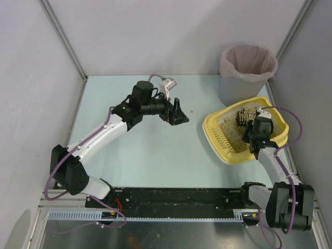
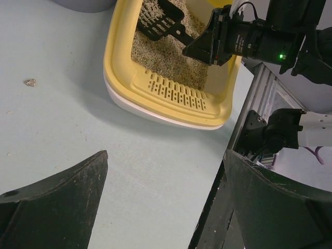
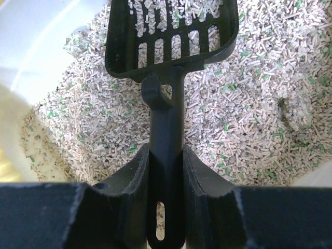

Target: Clean the litter box

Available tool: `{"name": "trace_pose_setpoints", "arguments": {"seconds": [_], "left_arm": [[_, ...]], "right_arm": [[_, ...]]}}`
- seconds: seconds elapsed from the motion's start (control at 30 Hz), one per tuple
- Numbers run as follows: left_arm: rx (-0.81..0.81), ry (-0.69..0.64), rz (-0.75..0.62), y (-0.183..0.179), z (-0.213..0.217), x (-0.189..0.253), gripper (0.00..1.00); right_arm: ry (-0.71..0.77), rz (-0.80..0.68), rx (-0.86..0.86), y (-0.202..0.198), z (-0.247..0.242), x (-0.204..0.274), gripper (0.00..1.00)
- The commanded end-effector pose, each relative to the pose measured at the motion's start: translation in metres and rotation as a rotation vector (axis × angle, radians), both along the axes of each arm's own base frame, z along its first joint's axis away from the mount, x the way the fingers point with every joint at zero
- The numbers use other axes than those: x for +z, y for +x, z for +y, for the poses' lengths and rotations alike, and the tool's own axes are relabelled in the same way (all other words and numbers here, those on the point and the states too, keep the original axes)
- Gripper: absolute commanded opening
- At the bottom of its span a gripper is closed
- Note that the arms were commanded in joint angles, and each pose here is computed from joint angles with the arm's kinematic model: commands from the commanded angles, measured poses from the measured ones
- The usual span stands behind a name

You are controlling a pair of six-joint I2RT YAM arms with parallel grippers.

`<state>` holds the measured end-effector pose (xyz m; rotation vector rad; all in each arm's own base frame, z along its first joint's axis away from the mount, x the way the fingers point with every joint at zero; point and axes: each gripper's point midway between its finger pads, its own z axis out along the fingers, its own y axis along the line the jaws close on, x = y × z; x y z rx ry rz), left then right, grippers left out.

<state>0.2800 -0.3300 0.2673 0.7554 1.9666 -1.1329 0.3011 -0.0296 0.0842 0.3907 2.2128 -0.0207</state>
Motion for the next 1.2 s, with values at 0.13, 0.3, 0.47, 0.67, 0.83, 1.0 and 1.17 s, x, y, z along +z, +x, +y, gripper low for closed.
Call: {"name": "trace_pose_setpoints", "arguments": {"seconds": [0.13, 0.3, 0.47, 0.67, 0.83, 1.0, 1.17], "left_arm": [[-0.044, -0.033, -0.057, -0.004, -0.004, 0.013, 0.96], [-0.042, -0.039, -0.042, -0.004, -0.004, 0.013, 0.96], [-0.035, -0.048, -0.056, -0.005, -0.003, 0.019, 0.96], [-0.029, -0.050, -0.059, -0.005, -0.002, 0.022, 0.96], [-0.034, -0.052, -0.057, -0.006, -0.003, 0.022, 0.96], [-0.038, -0.057, -0.061, -0.008, -0.002, 0.025, 0.96], [-0.039, -0.059, -0.059, -0.008, -0.002, 0.025, 0.96]], "right_arm": [[0.027, -0.148, 0.020, 0.027, 0.003, 0.031, 0.00], [0.076, -0.147, -0.057, 0.023, 0.000, 0.060, 0.00], [0.096, -0.060, -0.110, 0.004, -0.002, 0.071, 0.00], [0.094, 0.003, -0.137, -0.011, -0.004, 0.083, 0.00], [0.115, 0.087, -0.117, -0.011, 0.001, 0.068, 0.00], [0.120, 0.110, -0.100, 0.002, 0.002, 0.083, 0.00], [0.132, 0.186, -0.118, 0.006, 0.001, 0.077, 0.00]]}}
